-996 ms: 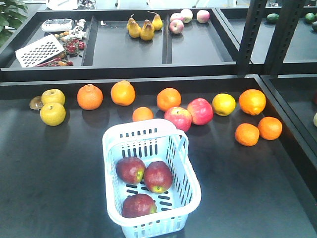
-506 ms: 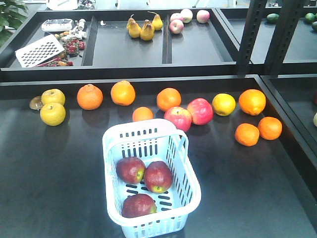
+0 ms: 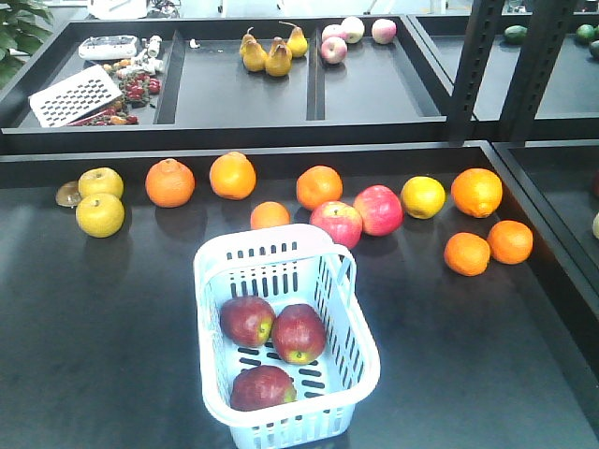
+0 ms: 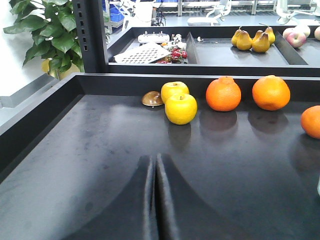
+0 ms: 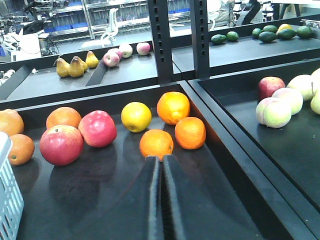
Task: Pick three apples into basket with both arms
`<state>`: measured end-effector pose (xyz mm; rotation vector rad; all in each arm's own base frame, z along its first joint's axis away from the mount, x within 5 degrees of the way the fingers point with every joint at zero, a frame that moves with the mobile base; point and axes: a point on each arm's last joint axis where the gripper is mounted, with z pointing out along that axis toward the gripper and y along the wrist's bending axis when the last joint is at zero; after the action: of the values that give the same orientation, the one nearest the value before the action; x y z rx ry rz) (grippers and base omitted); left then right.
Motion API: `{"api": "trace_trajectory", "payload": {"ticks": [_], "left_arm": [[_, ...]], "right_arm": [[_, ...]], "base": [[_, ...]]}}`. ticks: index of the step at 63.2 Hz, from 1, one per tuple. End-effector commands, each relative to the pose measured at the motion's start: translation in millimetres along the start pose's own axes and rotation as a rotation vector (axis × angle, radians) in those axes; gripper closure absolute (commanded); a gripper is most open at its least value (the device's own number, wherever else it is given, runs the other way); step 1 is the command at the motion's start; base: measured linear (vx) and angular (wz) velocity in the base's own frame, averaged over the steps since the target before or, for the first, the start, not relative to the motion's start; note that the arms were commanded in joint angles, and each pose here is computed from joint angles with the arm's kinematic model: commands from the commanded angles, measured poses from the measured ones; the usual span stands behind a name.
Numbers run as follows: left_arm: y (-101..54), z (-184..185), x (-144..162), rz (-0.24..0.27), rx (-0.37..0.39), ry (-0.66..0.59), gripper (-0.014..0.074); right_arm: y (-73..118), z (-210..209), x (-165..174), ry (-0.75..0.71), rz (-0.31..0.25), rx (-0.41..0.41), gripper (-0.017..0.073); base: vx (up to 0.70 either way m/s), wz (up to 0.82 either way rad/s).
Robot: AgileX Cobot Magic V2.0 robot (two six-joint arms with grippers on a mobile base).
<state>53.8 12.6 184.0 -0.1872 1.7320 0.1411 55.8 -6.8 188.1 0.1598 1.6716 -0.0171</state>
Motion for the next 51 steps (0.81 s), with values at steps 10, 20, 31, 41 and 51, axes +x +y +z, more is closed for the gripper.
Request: {"api": "trace_trajectory", "payload": {"ticks": [10, 20, 31, 41, 51], "left_arm": [[-1.0, -0.6, -4.4, -0.005, 0.012, -0.079, 0.06], [-1.0, -0.6, -4.4, -0.005, 0.012, -0.079, 0.06], [-1.0, -0.6, -4.4, -0.005, 0.012, -0.079, 0.06], [-1.0, -0.6, -4.4, -0.005, 0.012, -0.079, 0.06], [-1.0, -0.6, -4.4, -0.005, 0.012, -0.079, 0.06]], "right_arm": [[5.3, -0.3, -2.4, -0.07, -0.022, -0.089, 0.0564], [5.9, -0.4, -2.3, -0.069, -0.022, -0.1, 0.0564], [5.9, -0.4, -2.3, -0.069, -0.022, -0.1, 0.0564], [5.9, -0.4, -2.3, -0.069, -0.022, -0.1, 0.0564], [5.9, -0.4, -2.3, -0.069, -0.022, -0.1, 0.0564]], "base": [[0.0, 0.0], [0.0, 0.0], [0.0, 0.0], [0.0, 0.0], [0.0, 0.0]]}}
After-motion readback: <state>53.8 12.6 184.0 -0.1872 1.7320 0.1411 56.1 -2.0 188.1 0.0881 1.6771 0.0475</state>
